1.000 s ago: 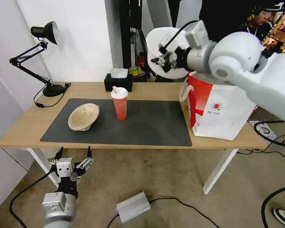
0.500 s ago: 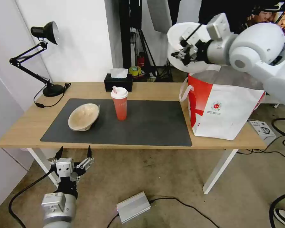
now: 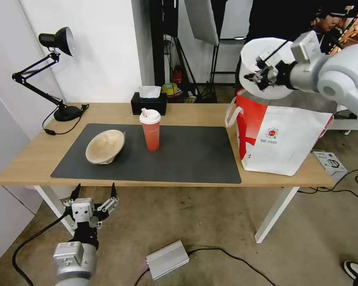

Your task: Pick up the trash from the table and place it into the takeout bag.

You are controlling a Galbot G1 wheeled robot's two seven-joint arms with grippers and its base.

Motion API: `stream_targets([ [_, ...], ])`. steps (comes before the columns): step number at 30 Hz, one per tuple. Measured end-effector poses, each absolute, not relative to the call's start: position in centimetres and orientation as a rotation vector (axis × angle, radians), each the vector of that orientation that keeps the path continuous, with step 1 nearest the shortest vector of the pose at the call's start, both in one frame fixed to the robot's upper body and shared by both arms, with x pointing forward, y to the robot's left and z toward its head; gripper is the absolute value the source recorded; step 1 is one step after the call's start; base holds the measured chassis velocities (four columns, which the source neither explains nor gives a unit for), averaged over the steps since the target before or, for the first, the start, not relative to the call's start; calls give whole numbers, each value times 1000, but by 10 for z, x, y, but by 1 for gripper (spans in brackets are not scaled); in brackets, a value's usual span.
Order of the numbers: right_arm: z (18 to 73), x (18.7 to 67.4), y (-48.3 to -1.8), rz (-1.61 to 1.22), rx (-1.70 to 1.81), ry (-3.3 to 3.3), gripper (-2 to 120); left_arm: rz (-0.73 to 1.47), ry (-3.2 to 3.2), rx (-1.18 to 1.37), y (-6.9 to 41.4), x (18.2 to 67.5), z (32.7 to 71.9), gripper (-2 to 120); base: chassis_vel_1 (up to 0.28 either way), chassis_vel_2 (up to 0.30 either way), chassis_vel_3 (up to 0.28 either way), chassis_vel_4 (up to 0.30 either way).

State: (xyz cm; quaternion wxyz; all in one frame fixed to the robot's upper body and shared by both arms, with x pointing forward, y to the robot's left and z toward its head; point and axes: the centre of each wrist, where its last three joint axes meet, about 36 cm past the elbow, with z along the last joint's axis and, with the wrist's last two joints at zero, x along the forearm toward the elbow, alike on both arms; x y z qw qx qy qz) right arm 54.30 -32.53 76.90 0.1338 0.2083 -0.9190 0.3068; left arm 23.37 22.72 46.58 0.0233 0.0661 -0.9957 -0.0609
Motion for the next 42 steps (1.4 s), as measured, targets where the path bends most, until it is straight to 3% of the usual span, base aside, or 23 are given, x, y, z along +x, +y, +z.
stream_targets([
  [19,736,539,-362,836,506,-2636,0,-200,-3081,200,228,234,465,100,0,0,0,0],
  [42,719,531,-360,832,538,-2612,0,-193,-3075,198,228,237,460,100,0,0,0,0],
])
